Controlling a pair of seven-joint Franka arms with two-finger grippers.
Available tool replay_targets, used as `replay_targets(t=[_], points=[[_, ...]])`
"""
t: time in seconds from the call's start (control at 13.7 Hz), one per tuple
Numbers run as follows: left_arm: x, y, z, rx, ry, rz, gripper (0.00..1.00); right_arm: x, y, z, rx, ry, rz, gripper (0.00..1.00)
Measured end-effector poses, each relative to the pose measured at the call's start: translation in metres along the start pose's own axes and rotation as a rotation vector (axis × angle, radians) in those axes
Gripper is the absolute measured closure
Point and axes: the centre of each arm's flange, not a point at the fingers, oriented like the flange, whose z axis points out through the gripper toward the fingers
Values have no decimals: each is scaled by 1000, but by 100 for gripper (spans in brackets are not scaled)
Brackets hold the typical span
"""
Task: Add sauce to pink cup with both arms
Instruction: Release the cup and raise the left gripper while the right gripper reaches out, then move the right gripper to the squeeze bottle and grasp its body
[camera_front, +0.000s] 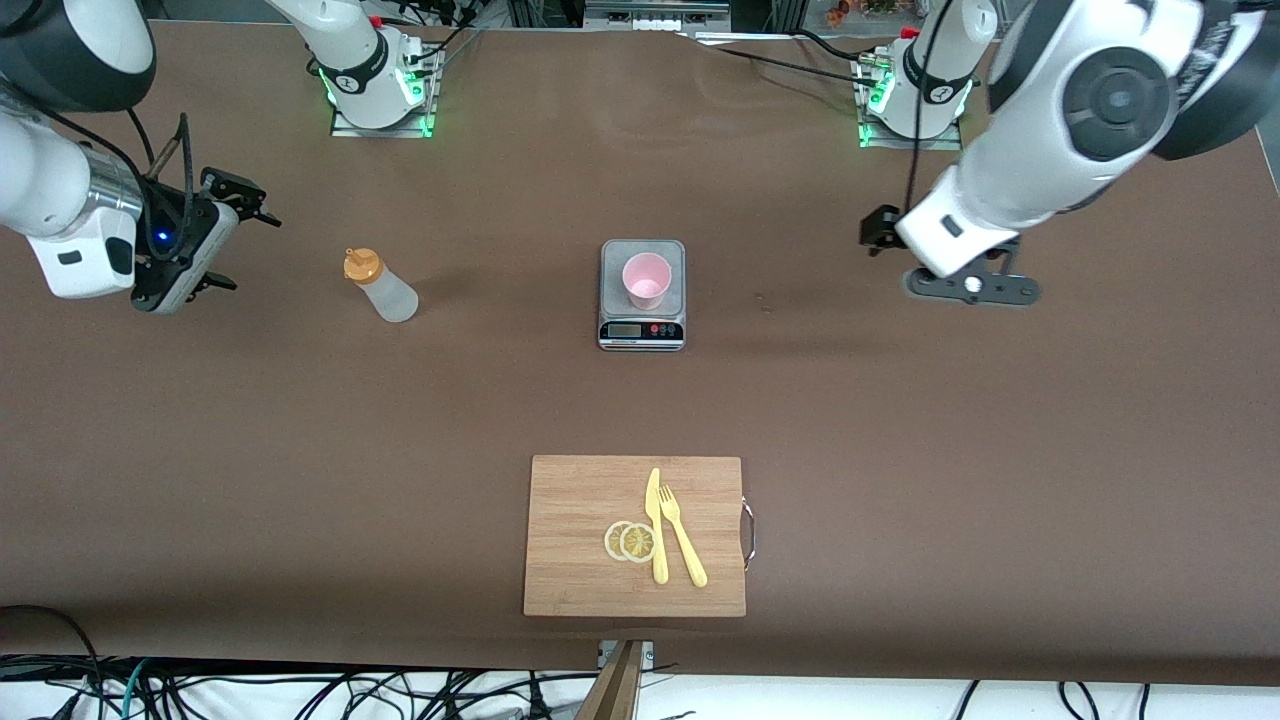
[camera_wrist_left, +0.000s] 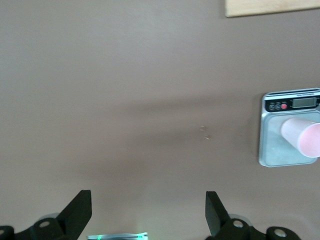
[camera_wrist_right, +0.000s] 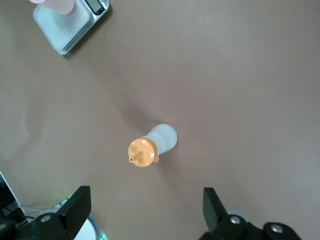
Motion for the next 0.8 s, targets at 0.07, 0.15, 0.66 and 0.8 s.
replay_targets(t=[0.07, 0.15, 0.66, 0.8], points=[[1, -29, -7, -3, 11, 12, 0, -8, 8, 11, 12, 15, -38, 0], [1, -57, -14, -5, 23, 27, 0, -15, 15, 20, 30, 31, -76, 0], [-22, -157, -50, 61, 92, 7, 0, -92, 70, 79, 174, 232, -357, 0], [-22, -165, -49, 62, 89, -8, 0, -110, 86, 101, 213, 312, -442, 0]])
